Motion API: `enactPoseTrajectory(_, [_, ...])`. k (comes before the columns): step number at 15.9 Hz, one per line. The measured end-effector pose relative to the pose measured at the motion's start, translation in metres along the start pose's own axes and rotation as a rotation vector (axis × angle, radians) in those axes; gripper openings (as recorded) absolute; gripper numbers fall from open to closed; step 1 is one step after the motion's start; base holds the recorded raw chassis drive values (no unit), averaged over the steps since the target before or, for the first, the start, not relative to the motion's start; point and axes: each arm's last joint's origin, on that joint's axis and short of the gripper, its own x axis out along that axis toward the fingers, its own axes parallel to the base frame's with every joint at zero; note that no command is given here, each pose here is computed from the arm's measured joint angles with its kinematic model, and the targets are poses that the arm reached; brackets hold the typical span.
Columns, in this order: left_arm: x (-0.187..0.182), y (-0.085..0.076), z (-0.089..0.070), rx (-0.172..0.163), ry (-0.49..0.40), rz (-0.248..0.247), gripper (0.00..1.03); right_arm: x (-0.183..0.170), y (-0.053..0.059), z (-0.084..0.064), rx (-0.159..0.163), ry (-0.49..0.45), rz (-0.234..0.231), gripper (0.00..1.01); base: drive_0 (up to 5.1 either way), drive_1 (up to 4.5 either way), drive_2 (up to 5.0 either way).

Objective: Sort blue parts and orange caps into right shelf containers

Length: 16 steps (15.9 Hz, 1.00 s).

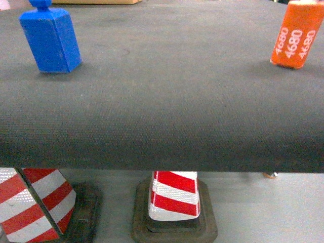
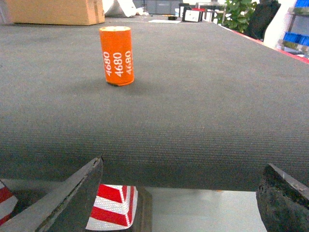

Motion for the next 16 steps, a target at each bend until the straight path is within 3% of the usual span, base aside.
enactPoseTrajectory(16, [0.0,0.0,0.0,0.0,0.0,0.0,0.98,0.0,0.0,0.0,0.001,0.0,0.0,0.98,0.0,0.0,0.0])
